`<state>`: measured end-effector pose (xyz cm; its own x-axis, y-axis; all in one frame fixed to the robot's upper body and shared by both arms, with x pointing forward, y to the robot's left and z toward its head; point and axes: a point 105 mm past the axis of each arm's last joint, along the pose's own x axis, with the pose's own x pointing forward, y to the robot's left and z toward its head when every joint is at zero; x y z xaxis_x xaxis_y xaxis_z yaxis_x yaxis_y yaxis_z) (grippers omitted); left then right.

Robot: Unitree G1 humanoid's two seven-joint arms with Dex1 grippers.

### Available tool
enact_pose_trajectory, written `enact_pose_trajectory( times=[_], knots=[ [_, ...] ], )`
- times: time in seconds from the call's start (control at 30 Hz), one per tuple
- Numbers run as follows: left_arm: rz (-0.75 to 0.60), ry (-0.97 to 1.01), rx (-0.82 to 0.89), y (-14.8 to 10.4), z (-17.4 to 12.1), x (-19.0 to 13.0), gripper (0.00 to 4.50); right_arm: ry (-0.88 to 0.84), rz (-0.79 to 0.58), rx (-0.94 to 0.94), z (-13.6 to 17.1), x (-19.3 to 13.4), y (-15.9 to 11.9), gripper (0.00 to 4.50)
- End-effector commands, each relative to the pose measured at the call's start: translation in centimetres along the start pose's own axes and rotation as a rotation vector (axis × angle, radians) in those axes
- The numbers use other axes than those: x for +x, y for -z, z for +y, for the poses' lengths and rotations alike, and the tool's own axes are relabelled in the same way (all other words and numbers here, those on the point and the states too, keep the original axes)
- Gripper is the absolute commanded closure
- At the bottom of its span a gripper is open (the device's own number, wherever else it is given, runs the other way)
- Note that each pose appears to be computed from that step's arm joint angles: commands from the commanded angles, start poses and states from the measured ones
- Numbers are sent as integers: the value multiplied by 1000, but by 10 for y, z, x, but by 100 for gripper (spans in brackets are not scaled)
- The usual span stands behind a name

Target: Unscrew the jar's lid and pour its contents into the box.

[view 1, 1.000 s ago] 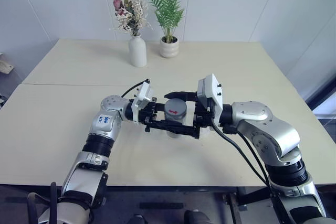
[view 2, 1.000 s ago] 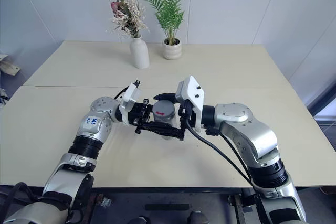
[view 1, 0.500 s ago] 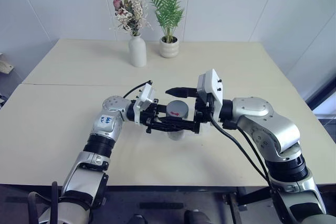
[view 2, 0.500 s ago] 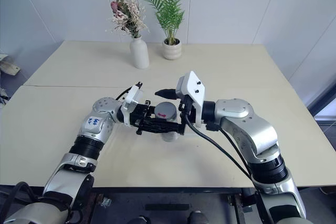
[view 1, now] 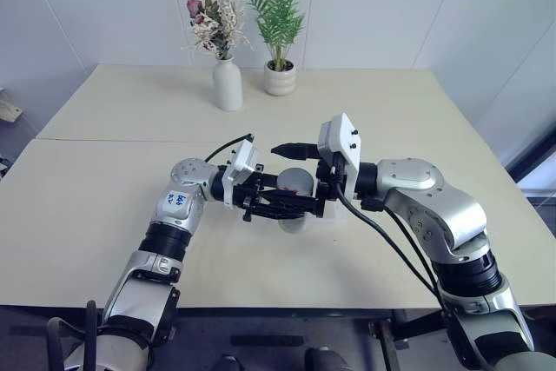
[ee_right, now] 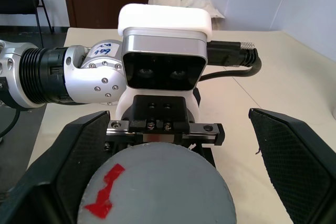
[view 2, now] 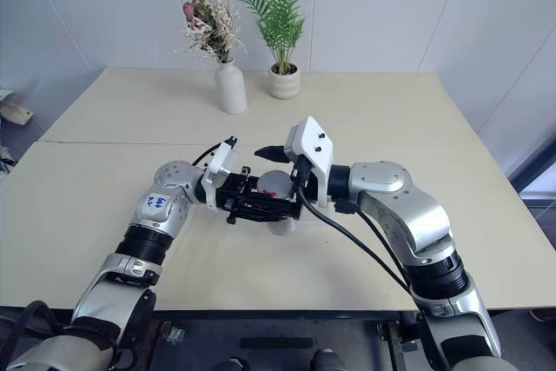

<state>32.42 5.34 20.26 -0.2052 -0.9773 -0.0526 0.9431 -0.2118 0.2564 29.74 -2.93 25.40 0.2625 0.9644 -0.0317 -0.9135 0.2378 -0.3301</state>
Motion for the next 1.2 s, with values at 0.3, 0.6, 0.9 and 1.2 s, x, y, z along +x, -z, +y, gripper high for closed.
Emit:
enact_pose_trajectory(
  times=[0.3, 0.6, 0.9, 1.2],
  knots=[
    [-31, -9, 35, -7, -2, -11, 244, 87, 16, -60, -13, -22, -9, 3],
    [-22, -45, 30, -4, 0, -19, 244, 131, 46, -58, -14, -40, -7, 3],
    [-13, -65, 27, -1, 4, -24, 244, 131, 55, -46, -6, -50, -10, 3],
    [-19, -44, 25, 0, 6, -17, 244, 67, -20, -20, 12, -35, -20, 3]
  ],
)
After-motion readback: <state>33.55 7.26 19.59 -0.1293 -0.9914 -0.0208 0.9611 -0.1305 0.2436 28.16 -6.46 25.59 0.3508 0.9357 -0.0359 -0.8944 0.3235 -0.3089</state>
